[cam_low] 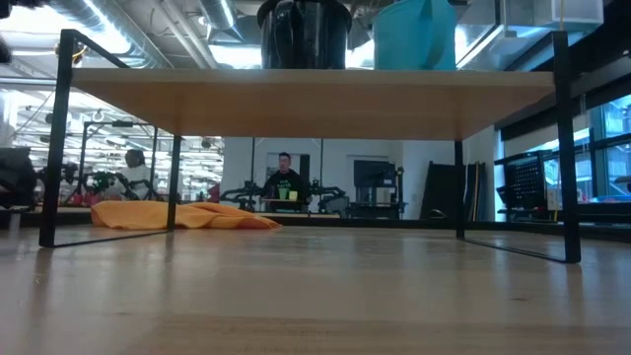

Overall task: Stack small to large cups/mugs on shelf
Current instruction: Put the orange cup on the shelf

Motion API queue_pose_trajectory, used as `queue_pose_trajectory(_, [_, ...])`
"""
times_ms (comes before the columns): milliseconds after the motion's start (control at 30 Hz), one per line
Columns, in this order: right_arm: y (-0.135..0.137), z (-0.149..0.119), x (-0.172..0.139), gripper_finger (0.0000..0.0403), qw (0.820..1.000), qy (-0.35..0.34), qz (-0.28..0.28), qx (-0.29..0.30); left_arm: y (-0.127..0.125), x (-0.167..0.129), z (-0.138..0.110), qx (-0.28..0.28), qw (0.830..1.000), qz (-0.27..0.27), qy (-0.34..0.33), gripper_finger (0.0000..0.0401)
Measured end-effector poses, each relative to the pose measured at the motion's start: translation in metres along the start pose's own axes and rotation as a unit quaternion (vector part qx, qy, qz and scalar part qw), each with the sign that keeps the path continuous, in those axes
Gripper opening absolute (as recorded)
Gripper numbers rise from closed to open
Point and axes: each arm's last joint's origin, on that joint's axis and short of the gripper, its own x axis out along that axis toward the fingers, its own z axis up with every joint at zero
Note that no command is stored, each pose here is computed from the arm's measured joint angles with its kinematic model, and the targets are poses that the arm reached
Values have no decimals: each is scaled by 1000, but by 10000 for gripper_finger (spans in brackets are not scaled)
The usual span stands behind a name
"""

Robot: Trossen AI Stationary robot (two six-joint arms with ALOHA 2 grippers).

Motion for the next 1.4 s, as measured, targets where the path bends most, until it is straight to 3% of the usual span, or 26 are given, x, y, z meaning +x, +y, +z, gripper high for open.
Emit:
queue_pose_trajectory(200, [-1,-1,0,218,1000,6,-7,0,1,18,-6,-19,1000,-17,14,161])
queue_pose_trajectory(533, [-2,-2,0,218,1000,10,-12,-4,8,27,-8,-24,1000,4,-7,162])
queue_pose_trajectory(767, [-3,-3,0,218,1000,13,-16,-8,6,38,-10,-34,999,-30,-13,160])
queue_pose_trajectory(1067, [-5,-4,0,218,1000,17,-22,-10,14,46,-13,-61,998,-10,-7,153])
queue_pose_trajectory(1233, [-5,-4,0,218,1000,17,-22,-10,13,47,-13,-39,999,-18,-3,123])
queue_pose_trajectory(1400, [-5,-4,0,218,1000,17,-22,-10,11,46,-13,-33,999,-25,2,55])
